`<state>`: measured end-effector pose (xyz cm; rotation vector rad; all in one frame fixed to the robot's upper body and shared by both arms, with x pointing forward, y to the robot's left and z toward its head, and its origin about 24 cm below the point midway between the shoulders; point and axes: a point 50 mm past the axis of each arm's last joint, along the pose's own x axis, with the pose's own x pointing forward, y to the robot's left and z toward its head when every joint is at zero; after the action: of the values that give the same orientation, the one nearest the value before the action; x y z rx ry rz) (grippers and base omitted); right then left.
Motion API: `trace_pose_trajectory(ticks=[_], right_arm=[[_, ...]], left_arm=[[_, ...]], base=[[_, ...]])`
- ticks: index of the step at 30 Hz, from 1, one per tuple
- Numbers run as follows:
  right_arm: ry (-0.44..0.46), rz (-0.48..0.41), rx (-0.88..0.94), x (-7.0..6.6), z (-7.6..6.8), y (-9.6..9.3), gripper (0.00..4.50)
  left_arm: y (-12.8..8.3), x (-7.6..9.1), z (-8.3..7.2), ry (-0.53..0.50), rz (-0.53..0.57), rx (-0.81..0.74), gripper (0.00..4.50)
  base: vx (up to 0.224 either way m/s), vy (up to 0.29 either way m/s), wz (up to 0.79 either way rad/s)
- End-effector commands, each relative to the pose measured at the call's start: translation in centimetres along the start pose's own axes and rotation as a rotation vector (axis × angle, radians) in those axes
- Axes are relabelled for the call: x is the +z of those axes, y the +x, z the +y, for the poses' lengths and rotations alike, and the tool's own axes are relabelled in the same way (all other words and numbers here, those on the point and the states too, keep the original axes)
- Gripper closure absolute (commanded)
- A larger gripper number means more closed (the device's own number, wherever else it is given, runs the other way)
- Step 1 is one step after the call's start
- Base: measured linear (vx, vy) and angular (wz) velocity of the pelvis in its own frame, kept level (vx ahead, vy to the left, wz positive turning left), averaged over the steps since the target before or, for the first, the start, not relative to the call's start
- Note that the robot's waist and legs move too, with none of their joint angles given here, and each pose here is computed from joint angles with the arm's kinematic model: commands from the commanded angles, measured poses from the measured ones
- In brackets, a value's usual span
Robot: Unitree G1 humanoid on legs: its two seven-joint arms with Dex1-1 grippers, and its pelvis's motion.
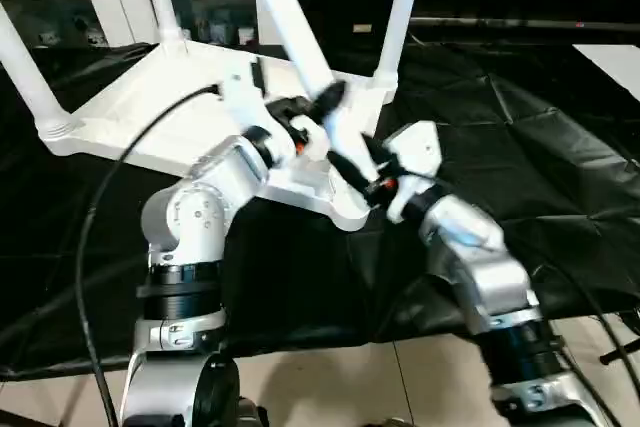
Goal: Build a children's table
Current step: Pick table leg
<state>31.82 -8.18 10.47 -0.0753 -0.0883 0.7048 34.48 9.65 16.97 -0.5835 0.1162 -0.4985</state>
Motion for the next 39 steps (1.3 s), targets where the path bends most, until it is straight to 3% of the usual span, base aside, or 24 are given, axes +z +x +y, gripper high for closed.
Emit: trace_pose_trajectory(ticks=[1,6,8,11,14,23,24,25,26,29,33,39], right_arm=[[-0.045,-0.041,-0.007,1.1,-0.1,0.8,2.60],[-0.058,-0.040,-0.004,1.2,0.0,1.2,2.60],[-0.061,-0.040,-0.002,1.2,0.0,1.3,2.60],[-0.062,-0.041,0.000,1.2,-0.1,1.4,2.60],[-0.063,-0.040,-0.001,1.2,-0.2,1.4,2.60],[-0.066,-0.040,-0.004,1.1,-0.2,1.5,2.60],[-0.066,-0.040,-0.004,1.1,-0.2,1.5,2.25],[0.120,-0.062,0.068,2.0,-0.8,1.3,1.90],[0.208,-0.062,0.130,2.5,-1.0,1.2,1.90],[0.259,-0.051,0.196,2.8,-1.1,0.9,1.90],[0.312,0.072,0.456,3.2,-2.1,-0.8,1.90],[0.341,0.144,0.541,3.4,-2.4,-1.4,1.90]], left_arm=[[0.4,0.3,-0.2,0.005,-0.016,0.023,0.56],[0.3,0.6,-0.3,-0.011,-0.034,0.013,0.87],[0.3,0.6,-0.3,-0.017,-0.037,0.001,1.18],[0.3,0.6,-0.5,-0.027,-0.036,-0.023,1.24],[0.3,0.5,-0.6,-0.028,-0.033,-0.032,1.63],[0.4,0.5,-0.7,-0.028,-0.033,-0.038,1.65],[0.4,0.5,-0.6,-0.029,-0.033,-0.038,1.69],[0.2,0.9,-0.6,0.068,0.010,-0.121,1.94],[0.0,1.0,-0.7,0.111,0.040,-0.175,1.94],[-0.2,1.1,-0.8,0.138,0.068,-0.220,2.06],[-1.2,1.4,-1.4,0.203,0.208,-0.436,2.41],[-1.0,2.1,-1.6,0.213,0.202,-0.476,2.57]], base=[[0.000,0.000,0.00],[0.000,0.000,0.00],[0.000,0.000,0.00],[0.000,0.000,0.00],[0.000,0.000,0.00],[0.000,0.000,0.00],[0.000,0.000,0.00],[0.000,0.000,0.00],[0.000,0.000,0.00],[0.000,0.000,0.00],[0.000,0.000,0.00],[0.000,0.000,0.00]])
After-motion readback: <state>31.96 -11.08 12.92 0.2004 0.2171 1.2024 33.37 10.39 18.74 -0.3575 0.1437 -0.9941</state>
